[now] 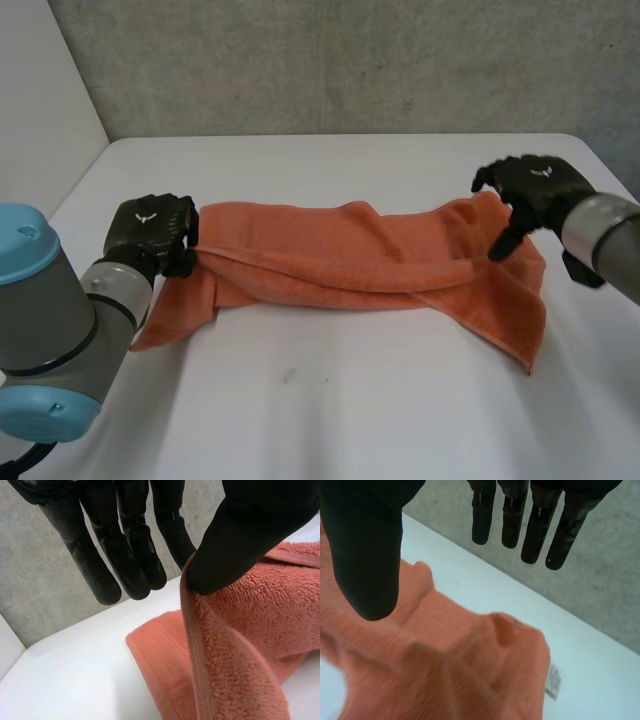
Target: Fold the laundry
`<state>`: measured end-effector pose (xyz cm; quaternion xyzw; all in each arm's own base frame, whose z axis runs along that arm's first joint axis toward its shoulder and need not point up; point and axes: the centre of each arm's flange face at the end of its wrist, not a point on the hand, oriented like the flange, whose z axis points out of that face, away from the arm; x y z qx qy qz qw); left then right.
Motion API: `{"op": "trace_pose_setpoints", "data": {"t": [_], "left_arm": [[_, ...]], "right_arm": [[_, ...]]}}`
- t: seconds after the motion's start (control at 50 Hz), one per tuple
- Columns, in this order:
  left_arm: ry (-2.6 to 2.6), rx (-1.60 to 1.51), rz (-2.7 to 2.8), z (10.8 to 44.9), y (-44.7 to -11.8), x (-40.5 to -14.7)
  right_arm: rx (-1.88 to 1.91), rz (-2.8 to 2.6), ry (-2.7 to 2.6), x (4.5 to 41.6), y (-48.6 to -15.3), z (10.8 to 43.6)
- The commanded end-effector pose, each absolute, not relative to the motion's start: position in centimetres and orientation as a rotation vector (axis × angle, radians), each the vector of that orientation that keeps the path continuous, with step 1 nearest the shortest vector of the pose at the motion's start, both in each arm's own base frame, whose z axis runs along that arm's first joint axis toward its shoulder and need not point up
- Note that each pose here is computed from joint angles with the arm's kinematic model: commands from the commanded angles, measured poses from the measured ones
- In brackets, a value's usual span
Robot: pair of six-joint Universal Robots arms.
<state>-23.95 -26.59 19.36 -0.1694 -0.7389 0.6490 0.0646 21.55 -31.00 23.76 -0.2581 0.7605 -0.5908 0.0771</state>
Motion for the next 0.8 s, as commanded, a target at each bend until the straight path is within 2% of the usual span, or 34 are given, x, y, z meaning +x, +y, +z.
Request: {"op": "trace_pose_setpoints", "data": {"t": [0.02, 0.12, 0.26, 0.8], "left_arm": [[-2.267, -0.511, 1.932, 18.1, -27.5, -24.0], [-2.272, -0.505, 1.933, 18.0, -27.9, -23.9], [-2.275, -0.504, 1.929, 17.9, -27.9, -23.9], [-2.289, -0.506, 1.916, 17.6, -27.6, -23.8]], "right_arm": [[-0.737, -1.697, 2.369, 19.3, -26.9, 21.6], [-0.727, -1.645, 2.415, 18.5, -24.1, 19.5], [-0.721, -1.594, 2.450, 18.1, -22.4, 16.8], [-0.833, -1.683, 2.502, 17.1, -25.4, 12.0]]}}
